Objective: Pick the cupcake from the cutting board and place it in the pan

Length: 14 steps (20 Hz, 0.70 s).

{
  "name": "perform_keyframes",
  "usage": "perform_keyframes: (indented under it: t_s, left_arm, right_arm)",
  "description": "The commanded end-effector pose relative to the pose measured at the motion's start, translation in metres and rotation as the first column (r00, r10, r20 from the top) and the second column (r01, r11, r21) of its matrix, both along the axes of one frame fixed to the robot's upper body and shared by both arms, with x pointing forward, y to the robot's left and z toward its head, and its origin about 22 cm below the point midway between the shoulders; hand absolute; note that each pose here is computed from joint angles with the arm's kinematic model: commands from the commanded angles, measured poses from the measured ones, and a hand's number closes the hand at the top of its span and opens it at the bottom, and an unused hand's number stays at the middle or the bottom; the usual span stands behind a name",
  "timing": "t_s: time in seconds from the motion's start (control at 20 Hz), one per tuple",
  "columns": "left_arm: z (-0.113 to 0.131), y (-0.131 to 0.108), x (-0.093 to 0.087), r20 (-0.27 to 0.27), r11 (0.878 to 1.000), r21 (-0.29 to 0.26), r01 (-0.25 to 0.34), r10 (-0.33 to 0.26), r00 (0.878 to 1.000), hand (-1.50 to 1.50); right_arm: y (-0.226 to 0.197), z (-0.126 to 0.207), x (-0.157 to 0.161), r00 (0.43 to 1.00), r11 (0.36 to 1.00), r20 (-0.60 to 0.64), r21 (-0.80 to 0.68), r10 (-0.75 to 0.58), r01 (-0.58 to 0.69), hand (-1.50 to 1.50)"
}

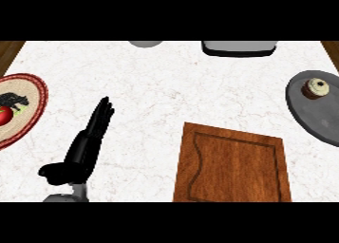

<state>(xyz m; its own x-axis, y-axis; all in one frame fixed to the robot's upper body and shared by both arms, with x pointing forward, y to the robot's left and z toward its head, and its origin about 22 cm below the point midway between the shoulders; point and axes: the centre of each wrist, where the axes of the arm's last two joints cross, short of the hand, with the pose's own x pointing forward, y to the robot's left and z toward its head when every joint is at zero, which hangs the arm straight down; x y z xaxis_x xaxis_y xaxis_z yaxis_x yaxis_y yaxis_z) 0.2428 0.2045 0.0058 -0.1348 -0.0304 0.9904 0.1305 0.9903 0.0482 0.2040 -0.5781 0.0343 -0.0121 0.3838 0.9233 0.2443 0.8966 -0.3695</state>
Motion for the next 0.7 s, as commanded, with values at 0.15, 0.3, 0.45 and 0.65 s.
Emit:
perform_keyframes:
  t_s: [0.15,0.3,0.45,0.65]
  left_arm:
    - [0.009,-0.01,0.001,0.008,1.0,-0.011,0.002,-0.002,1.0,0.0]
    - [-0.008,0.0,-0.005,-0.011,1.0,-0.001,0.007,-0.007,1.0,0.0]
    - [0.003,-0.013,-0.001,0.018,1.0,-0.006,-0.012,0.012,1.0,0.0]
    - [0.024,0.004,0.019,-0.005,1.0,0.01,-0.003,0.003,1.0,0.0]
  right_arm:
    - [-0.004,-0.011,-0.019,0.993,0.995,0.068,0.019,0.095,-0.097,-1.5]
    - [-0.01,0.002,-0.017,0.995,0.996,0.045,0.009,0.086,-0.086,-1.5]
    - [-0.006,-0.008,-0.022,0.991,0.994,0.076,-0.009,0.111,-0.111,-1.5]
    - [-0.001,0.002,-0.002,0.995,0.995,0.076,-0.077,0.07,-0.064,-1.5]
